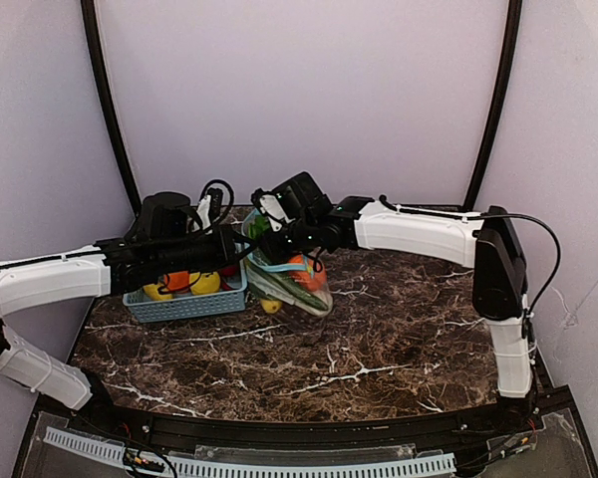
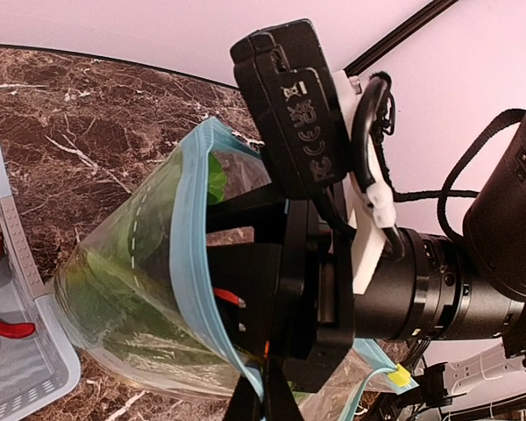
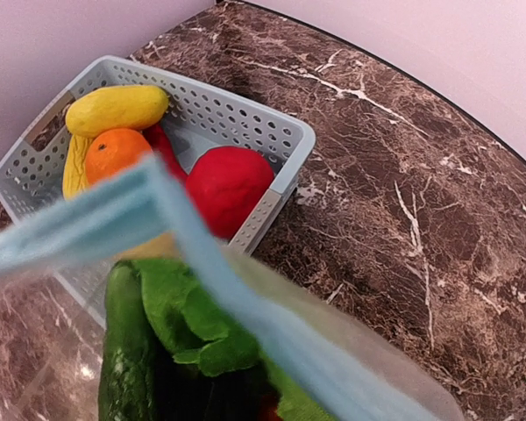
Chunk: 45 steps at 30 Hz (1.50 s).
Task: Place the food in the zip-top bag and seal the zipper
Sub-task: Adjust the fake vegetable in the zipper food storage bag, then adjust the zipper food storage bag at the center of the board.
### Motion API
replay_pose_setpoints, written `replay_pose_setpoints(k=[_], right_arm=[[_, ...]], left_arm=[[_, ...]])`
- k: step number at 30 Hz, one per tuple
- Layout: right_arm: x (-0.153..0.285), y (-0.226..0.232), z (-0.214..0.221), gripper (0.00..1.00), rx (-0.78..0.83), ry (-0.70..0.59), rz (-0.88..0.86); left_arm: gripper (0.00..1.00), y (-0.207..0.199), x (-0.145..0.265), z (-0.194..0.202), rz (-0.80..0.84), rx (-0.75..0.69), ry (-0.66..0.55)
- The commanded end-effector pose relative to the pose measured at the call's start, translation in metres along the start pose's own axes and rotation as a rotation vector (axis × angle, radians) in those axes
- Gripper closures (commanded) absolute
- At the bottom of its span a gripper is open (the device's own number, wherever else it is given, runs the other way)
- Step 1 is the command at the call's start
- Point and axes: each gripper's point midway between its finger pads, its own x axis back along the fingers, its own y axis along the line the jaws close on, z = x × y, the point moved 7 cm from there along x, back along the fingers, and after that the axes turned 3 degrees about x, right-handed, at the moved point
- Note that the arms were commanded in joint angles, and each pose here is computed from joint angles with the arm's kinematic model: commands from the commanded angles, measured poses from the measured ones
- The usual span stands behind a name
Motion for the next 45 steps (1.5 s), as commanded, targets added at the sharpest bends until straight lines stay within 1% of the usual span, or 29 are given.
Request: replay_pose_setpoints(k=[1,5,10,12,15,18,21,27,31,42,45], right_arm=[[0.024,0.006,0.004,0.74,0.016,0.047,-0.050],[0.068,0.014,-0.021,0.62,-0.003,-0.038,-0.139],[0.119,0.025,-0.030,0.43,-0.036,-0.134,-0.270],[0.137,0.028,-0.026,0.38,-0.049,-0.165,-0.321],[0.160,0.028,-0.013,0.37,-0.077,-0.204,-0.348],[0.175,0.022,0.005,0.40,-0.106,-0.216,-0.310],[0.188,0.016,0.023,0.46,-0.133,-0.212,-0.246],[0.191,0.019,0.055,0.61,-0.175,-0.140,-0.209],[0.188,0.028,0.069,0.65,-0.173,-0.096,-0.211],[0.175,0.044,0.067,0.75,-0.129,-0.078,-0.216],[0.170,0.043,0.067,0.77,-0.123,-0.074,-0.193]], left_arm=[[0.99,-0.008,0.005,-0.018,0.005,-0.012,-0.077],[0.99,0.003,0.006,-0.015,-0.028,0.024,-0.105],[0.99,0.004,0.007,-0.014,-0.026,0.039,-0.106],[0.99,0.003,0.007,-0.014,-0.026,0.039,-0.102],[0.99,0.004,0.008,-0.014,-0.034,0.040,-0.102],[0.99,0.005,0.009,-0.013,-0.039,0.042,-0.103],[0.99,0.005,0.009,-0.013,-0.040,0.044,-0.106],[0.99,0.004,0.006,-0.014,-0.036,0.045,-0.097],[0.99,0.004,0.005,-0.014,-0.033,0.049,-0.097],[0.99,0.005,0.006,-0.012,-0.034,0.058,-0.092],[0.99,0.006,0.006,-0.012,-0.036,0.057,-0.091]])
